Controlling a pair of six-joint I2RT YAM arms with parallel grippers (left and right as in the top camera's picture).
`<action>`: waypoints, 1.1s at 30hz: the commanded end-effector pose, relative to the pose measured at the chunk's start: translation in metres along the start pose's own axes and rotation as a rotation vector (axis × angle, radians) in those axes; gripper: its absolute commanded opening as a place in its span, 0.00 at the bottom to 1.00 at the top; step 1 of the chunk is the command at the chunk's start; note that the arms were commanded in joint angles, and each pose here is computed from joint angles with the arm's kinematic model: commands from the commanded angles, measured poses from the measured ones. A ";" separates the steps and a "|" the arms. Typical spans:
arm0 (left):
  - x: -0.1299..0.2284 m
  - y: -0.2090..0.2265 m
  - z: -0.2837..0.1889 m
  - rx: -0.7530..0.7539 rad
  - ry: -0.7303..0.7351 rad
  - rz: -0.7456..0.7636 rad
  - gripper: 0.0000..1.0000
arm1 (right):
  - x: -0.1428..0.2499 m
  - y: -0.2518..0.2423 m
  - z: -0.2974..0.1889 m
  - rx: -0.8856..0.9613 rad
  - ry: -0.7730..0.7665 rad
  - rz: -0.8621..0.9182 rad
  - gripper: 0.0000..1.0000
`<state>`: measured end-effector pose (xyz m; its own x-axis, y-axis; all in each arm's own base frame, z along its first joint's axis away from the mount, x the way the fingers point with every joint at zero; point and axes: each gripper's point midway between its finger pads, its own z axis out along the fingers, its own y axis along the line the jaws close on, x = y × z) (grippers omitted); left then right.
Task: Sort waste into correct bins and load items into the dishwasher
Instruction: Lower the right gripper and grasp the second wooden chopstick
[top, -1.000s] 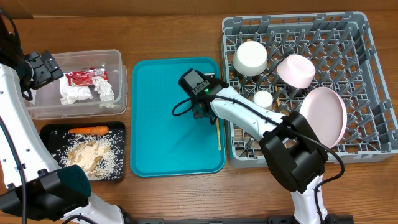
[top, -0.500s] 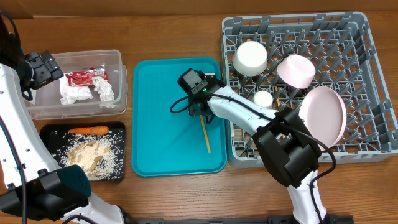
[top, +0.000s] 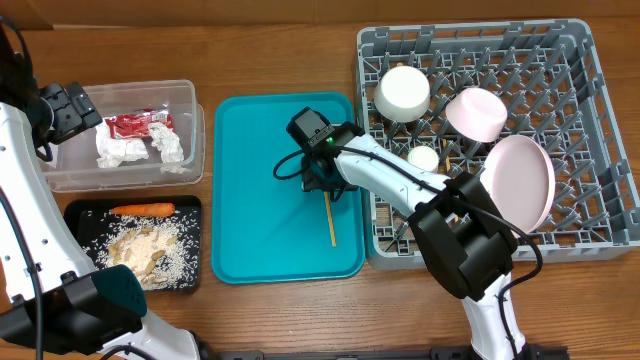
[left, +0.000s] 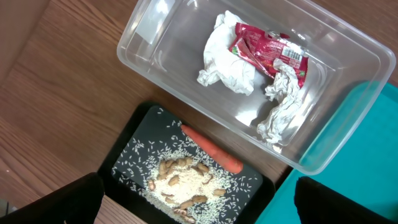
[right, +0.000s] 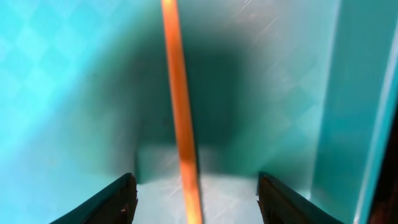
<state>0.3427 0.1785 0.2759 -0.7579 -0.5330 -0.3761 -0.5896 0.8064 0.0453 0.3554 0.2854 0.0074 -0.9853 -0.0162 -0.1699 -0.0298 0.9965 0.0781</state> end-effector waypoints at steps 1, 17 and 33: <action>-0.004 0.003 -0.012 -0.007 -0.038 0.010 1.00 | 0.028 0.006 0.020 -0.044 0.137 0.002 0.70; -0.004 0.003 -0.012 -0.007 -0.038 0.010 1.00 | 0.044 0.011 0.017 -0.078 0.218 0.028 0.59; -0.004 0.003 -0.012 -0.007 -0.038 0.010 1.00 | 0.042 0.002 0.019 -0.004 0.180 0.059 0.31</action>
<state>0.3427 0.1785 0.2759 -0.7579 -0.5330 -0.3761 -0.5896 0.8064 0.0453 0.3275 0.2965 0.0081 -0.9993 0.0237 -0.0291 0.0192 0.9893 0.1449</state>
